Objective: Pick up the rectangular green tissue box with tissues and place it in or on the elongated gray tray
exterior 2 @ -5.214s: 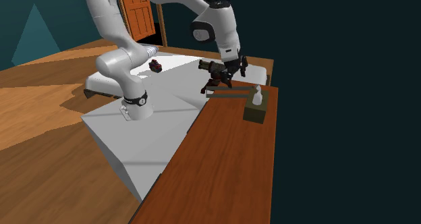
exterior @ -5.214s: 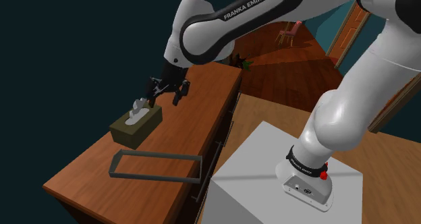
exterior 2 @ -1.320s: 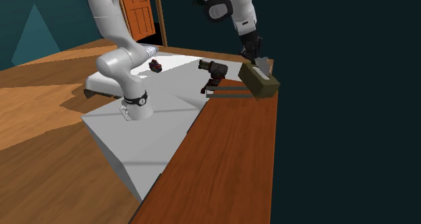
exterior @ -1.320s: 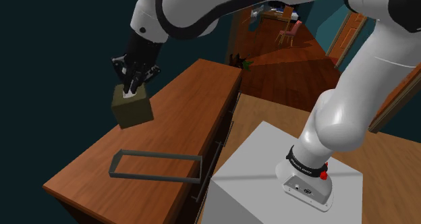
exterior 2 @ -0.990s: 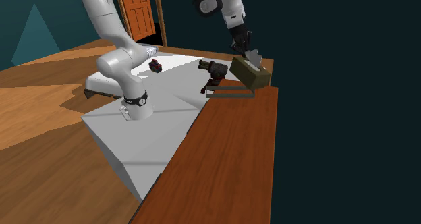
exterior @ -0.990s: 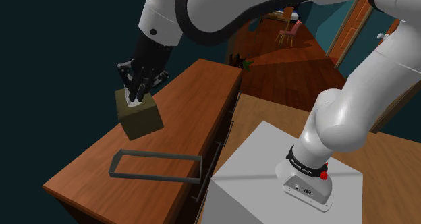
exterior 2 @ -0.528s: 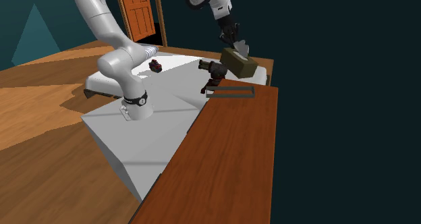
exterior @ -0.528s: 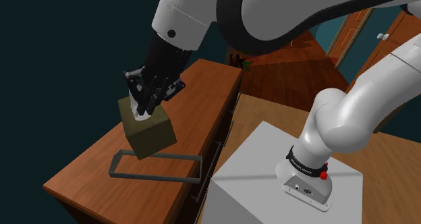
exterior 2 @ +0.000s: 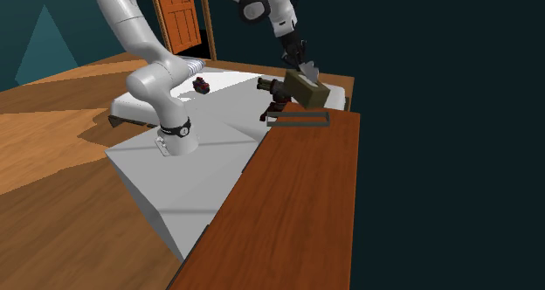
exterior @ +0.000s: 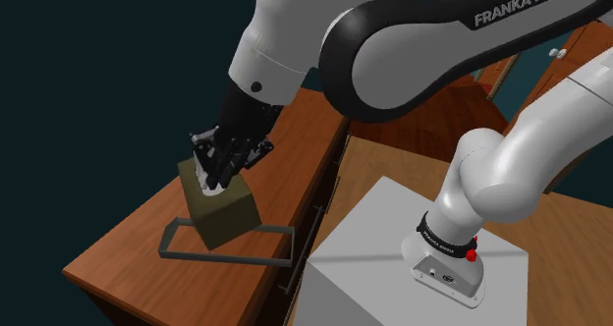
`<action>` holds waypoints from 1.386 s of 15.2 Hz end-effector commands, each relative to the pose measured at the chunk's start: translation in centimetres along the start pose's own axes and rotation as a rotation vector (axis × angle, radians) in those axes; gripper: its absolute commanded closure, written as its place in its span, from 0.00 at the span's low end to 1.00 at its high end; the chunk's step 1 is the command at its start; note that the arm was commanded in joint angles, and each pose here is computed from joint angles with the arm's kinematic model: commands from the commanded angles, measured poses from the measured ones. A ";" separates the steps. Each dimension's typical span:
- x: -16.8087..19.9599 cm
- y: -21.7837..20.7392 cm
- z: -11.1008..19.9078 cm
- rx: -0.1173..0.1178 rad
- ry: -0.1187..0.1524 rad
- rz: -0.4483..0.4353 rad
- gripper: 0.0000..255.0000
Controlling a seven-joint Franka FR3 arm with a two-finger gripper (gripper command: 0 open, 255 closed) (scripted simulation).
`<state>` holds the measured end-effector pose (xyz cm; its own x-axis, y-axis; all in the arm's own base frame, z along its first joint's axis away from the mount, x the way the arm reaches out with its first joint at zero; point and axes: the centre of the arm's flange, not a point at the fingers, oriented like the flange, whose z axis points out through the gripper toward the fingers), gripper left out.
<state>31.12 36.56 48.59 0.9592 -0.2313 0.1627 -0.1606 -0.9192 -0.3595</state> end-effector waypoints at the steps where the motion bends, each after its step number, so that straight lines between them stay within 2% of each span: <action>1: -0.2 0.3 0.9 0.000 0.001 0.000 1.00; 13: -1.2 2.6 6.8 0.000 0.001 0.000 1.00; 21: -1.2 2.6 6.9 0.000 0.001 0.000 1.00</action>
<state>31.11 36.63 41.15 0.9591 -0.2313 0.1631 -0.1605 -0.9191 -0.3598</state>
